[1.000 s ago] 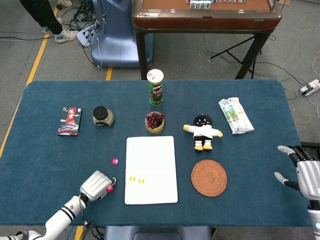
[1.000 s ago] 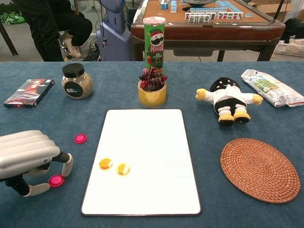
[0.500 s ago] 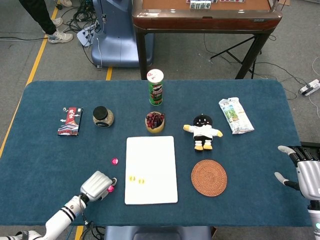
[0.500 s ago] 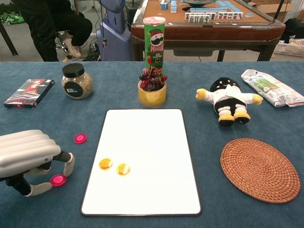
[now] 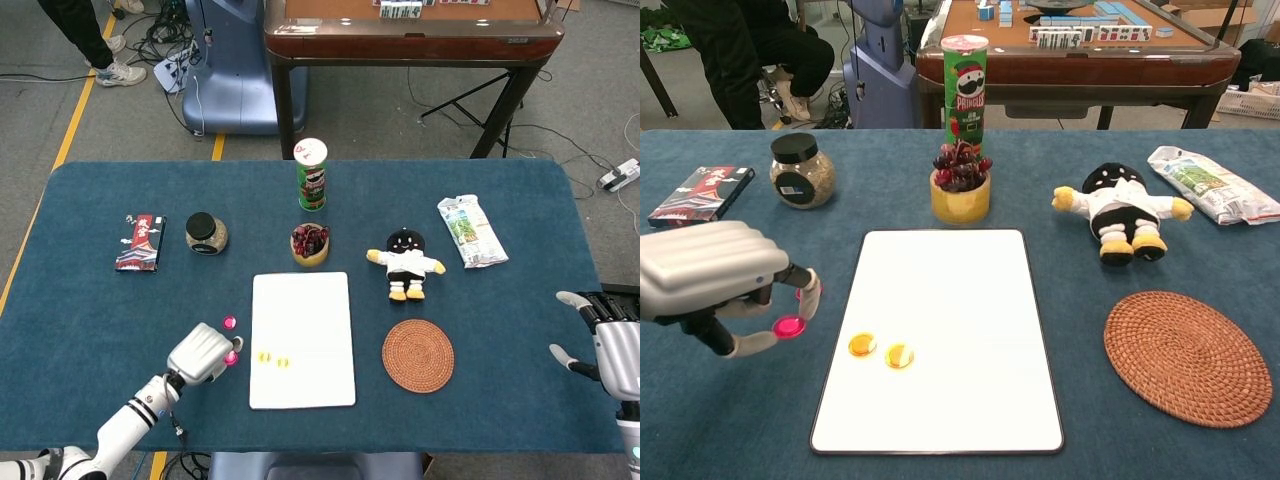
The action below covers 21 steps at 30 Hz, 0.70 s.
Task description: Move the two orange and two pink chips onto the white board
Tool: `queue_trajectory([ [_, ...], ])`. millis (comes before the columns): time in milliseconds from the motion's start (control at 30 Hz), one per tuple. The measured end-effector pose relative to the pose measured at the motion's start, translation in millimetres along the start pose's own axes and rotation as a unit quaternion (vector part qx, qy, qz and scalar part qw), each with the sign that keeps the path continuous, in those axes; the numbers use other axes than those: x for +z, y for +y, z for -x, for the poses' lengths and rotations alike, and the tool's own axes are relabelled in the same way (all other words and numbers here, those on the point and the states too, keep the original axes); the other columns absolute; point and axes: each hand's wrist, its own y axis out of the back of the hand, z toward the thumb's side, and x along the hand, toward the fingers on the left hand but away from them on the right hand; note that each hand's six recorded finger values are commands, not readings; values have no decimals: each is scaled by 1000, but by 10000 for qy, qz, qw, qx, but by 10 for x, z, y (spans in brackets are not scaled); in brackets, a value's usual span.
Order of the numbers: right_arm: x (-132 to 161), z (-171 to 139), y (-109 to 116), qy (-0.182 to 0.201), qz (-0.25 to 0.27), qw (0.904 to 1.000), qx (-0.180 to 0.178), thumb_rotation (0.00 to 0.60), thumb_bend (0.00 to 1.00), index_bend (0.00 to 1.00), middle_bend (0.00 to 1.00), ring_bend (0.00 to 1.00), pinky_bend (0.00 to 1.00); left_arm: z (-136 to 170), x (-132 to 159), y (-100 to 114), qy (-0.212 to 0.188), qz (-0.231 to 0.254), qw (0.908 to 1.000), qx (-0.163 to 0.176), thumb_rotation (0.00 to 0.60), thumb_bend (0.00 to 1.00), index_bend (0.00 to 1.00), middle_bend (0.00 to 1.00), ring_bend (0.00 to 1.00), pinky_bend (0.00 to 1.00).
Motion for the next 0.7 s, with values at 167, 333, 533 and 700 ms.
queue_trajectory([
  [167, -8, -11, 26, -3, 28, 10000, -39, 600, 17, 277, 315, 231, 374, -144, 22, 170, -37, -133, 9998, 137, 600, 459, 553, 1000, 971, 1000],
  [333, -18, -23, 57, -2, 69, 9999, -82, 600, 17, 277, 314, 231, 374, -286, 108, 253, -190, -196, 9995, 164, 600, 460, 551, 1000, 971, 1000],
  [533, -46, -45, 111, -25, 136, 9998, -166, 600, 17, 277, 315, 231, 374, -473, 175, 313, -391, -321, 9986, 181, 600, 460, 546, 1000, 971, 1000],
  [700, -85, -62, 164, -61, 213, 9995, -240, 600, 17, 277, 314, 231, 374, -625, 189, 369, -433, -304, 9983, 230, 600, 460, 544, 1000, 971, 1000],
])
